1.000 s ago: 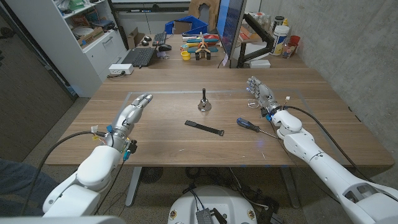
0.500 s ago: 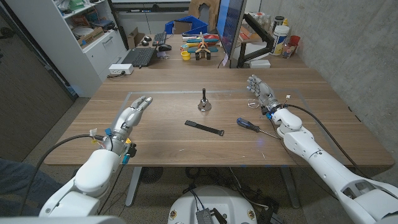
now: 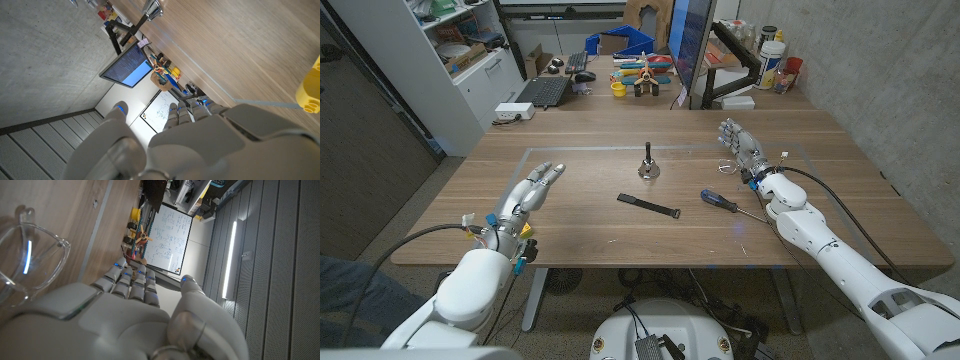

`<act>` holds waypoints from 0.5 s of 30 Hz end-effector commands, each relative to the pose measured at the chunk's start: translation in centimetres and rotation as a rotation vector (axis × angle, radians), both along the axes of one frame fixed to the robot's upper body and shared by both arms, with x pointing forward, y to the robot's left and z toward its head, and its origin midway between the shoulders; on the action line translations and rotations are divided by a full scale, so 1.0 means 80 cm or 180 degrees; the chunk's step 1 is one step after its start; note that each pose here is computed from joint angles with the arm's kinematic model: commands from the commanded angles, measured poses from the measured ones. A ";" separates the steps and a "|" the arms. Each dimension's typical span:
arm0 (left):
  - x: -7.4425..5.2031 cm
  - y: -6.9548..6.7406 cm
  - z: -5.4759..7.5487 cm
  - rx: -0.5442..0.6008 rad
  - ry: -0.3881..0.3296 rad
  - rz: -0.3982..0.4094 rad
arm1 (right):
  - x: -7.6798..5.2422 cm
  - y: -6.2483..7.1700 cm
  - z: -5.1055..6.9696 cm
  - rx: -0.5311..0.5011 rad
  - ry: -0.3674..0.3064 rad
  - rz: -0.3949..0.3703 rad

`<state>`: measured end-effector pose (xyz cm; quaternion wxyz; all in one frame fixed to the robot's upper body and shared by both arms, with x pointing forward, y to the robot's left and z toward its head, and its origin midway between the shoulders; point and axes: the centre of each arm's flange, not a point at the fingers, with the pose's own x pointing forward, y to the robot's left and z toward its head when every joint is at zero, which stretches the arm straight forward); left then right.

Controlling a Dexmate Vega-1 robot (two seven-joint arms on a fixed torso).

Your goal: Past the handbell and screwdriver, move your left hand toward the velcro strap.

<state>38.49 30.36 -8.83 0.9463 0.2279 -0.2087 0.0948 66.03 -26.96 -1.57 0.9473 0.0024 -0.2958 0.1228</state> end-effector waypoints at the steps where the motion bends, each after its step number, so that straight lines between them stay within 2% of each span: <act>1: -0.017 0.003 -0.005 0.0109 0.0163 0.0329 | -0.001 0.000 -0.002 0.0003 0.0007 0.0014; 9: -0.019 0.009 -0.001 0.0248 0.0327 0.0575 | -0.002 -0.001 -0.006 0.0006 0.0031 -0.0005; 15: -0.020 0.014 0.004 0.0296 0.0368 0.0684 | -0.002 -0.005 -0.008 0.0014 0.0042 -0.0034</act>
